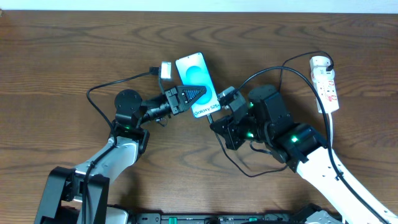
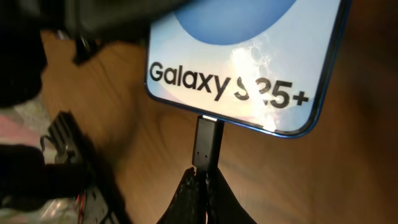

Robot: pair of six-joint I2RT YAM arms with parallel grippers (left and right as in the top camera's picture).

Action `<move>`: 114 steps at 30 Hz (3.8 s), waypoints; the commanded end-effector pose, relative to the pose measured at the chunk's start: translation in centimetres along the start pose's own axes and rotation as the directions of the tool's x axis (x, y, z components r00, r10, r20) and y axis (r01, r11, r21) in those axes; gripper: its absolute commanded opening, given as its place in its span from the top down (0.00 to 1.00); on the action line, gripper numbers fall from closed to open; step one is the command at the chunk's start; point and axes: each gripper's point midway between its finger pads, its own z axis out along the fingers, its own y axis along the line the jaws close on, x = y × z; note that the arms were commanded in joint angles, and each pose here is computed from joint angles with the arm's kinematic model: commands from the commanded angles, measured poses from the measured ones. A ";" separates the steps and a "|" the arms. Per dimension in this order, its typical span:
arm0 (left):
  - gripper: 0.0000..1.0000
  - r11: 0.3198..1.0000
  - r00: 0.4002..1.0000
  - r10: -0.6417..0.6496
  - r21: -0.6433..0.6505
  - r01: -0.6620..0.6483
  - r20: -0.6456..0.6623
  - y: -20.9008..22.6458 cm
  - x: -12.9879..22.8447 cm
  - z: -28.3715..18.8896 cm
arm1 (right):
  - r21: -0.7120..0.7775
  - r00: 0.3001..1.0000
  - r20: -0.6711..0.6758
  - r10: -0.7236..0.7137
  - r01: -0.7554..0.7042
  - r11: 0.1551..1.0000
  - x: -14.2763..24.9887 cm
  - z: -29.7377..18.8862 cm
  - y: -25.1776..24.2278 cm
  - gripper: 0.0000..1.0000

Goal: Plug charger to phone and switch on socket

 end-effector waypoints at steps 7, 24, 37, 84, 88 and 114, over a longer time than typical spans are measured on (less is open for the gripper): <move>0.93 0.997 0.981 0.030 0.078 -0.015 -0.190 -1.5 3.9 0.3 | 0.141 0.995 0.092 -0.040 0.027 0.990 -2.8 -1.1 -1.8 0.99; 0.93 0.995 0.986 0.076 0.071 -0.066 -0.151 -1.3 3.3 0.4 | 0.152 0.996 0.075 -0.042 0.030 0.988 -1.8 -3.0 -1.4 0.99; 0.93 0.995 0.986 0.075 0.071 -0.065 -0.150 -1.3 3.3 0.4 | 0.156 0.998 0.055 -0.031 0.022 0.988 -1.3 -3.0 -1.5 0.71; 0.92 0.998 0.997 -0.061 0.021 0.062 -0.051 -0.9 2.1 1.5 | 0.110 0.998 0.056 -0.040 0.034 0.993 -1.7 -1.3 -0.3 0.99; 0.93 0.998 0.996 -0.052 0.027 0.054 -0.067 -1.1 2.5 1.6 | 0.104 0.993 0.103 -0.062 0.051 0.993 -2.9 -2.6 0.5 0.99; 0.93 0.951 0.981 -0.035 -0.309 -0.027 -0.192 5.2 5.4 3.5 | 0.503 0.914 0.379 -0.143 -0.074 0.861 -3.2 -16.6 -2.4 0.33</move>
